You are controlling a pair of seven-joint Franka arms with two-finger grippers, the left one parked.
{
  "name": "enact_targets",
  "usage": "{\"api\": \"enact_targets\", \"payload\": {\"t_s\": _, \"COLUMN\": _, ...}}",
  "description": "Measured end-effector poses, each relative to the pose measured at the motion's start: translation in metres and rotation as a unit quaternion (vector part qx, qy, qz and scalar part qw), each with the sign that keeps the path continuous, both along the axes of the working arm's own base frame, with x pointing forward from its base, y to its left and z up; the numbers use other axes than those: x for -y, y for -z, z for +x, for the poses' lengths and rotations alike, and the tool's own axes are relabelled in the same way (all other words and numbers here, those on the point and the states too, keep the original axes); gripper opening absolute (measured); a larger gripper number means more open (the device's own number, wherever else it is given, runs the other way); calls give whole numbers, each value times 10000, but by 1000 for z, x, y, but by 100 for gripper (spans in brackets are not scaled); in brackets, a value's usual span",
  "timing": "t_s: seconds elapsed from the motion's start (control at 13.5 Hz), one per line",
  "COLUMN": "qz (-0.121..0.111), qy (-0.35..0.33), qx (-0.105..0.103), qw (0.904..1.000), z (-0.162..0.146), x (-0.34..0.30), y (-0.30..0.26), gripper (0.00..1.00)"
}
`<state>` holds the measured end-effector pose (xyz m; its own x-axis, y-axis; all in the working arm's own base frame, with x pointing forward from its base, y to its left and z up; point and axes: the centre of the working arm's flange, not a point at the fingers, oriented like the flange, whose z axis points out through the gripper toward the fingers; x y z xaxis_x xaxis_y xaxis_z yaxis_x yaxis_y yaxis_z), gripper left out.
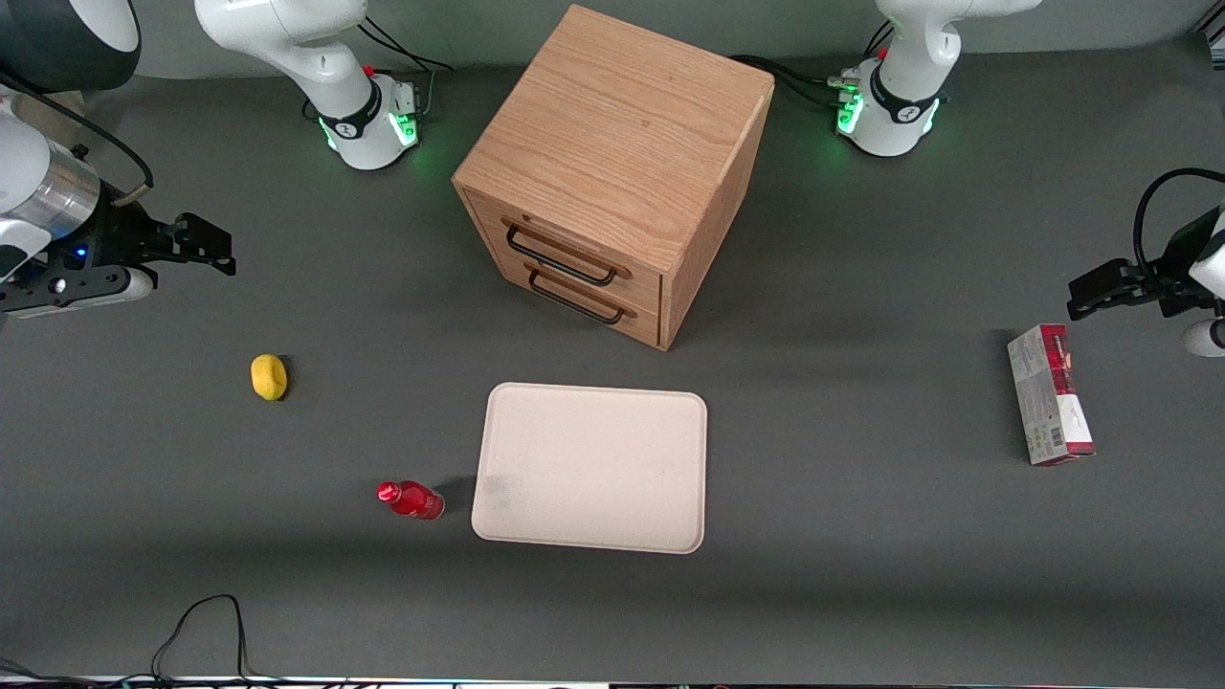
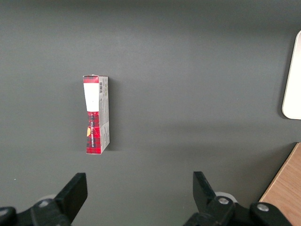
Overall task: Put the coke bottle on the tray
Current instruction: 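Move the right gripper out over the table toward the red bottle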
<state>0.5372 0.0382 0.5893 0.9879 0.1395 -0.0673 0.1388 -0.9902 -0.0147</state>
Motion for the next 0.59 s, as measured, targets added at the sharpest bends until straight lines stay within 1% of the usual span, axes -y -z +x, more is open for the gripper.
{"api": "enact_targets", "payload": {"t_s": 0.07, "qz": 53, "qy": 16, "qx": -35, "qw": 10000, "z": 1, "x": 0, "y": -1, "gripper": 100}}
{"api": "enact_targets", "payload": {"t_s": 0.15, "qz": 111, "qy": 51, "qx": -146, "qw": 9998, "z": 2, "x": 1, "y": 0, "gripper": 100}}
{"api": "enact_targets", "payload": {"t_s": 0.22, "qz": 138, "qy": 86, "qx": -185, "qw": 9997, "z": 4, "x": 4, "y": 0, "gripper": 100}}
{"api": "enact_targets", "payload": {"t_s": 0.59, "qz": 122, "qy": 112, "qx": -227, "qw": 9996, "z": 15, "x": 4, "y": 2, "gripper": 100}}
